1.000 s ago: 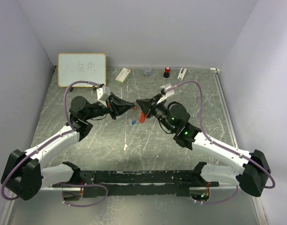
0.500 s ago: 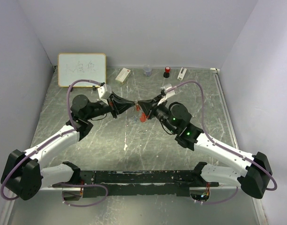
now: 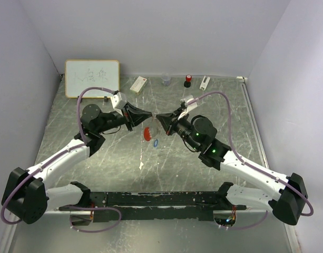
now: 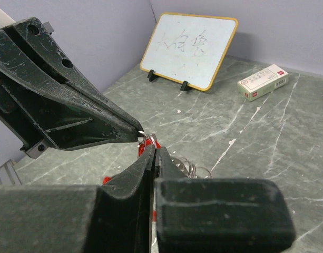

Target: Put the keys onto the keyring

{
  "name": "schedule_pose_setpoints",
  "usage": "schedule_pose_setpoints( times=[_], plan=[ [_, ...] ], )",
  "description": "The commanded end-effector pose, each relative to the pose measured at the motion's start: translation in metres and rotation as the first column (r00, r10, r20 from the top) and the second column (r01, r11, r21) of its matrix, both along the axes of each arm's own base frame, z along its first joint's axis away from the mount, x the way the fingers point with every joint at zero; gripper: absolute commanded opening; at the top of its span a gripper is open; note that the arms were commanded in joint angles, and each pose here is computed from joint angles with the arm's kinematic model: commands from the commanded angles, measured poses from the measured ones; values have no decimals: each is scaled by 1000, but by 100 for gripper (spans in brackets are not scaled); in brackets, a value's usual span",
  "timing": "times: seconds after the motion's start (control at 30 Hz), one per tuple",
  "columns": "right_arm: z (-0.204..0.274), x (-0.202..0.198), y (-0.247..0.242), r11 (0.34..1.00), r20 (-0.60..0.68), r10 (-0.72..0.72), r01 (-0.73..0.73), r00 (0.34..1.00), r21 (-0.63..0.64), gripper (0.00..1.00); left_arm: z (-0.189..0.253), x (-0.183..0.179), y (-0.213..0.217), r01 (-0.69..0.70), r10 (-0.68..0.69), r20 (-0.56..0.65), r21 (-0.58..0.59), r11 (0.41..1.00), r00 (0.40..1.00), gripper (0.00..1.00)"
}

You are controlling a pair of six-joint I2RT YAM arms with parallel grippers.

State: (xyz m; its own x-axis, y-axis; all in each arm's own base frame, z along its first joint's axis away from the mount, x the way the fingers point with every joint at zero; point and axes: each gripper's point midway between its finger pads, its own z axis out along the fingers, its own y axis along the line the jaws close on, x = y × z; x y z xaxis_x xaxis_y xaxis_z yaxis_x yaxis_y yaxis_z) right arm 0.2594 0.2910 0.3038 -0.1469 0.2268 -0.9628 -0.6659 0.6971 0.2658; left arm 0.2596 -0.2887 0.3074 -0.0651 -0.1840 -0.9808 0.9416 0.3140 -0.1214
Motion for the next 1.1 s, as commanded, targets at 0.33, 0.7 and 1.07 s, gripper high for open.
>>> schedule_pose_setpoints(
  times=[0.33,0.7,1.07],
  plan=[
    [30,-6,-37,993,71,-103,98,992,70,53,37,13,3,-70,71,92,-18,997,993,7],
    [24,-4,-69,976,80,-218,219,973,-3,57,51,22,-2,-74,74,102,-7,997,992,7],
    [7,-10,-91,961,69,-272,275,960,-30,59,24,60,-2,-201,202,-31,30,979,979,7]
  ],
)
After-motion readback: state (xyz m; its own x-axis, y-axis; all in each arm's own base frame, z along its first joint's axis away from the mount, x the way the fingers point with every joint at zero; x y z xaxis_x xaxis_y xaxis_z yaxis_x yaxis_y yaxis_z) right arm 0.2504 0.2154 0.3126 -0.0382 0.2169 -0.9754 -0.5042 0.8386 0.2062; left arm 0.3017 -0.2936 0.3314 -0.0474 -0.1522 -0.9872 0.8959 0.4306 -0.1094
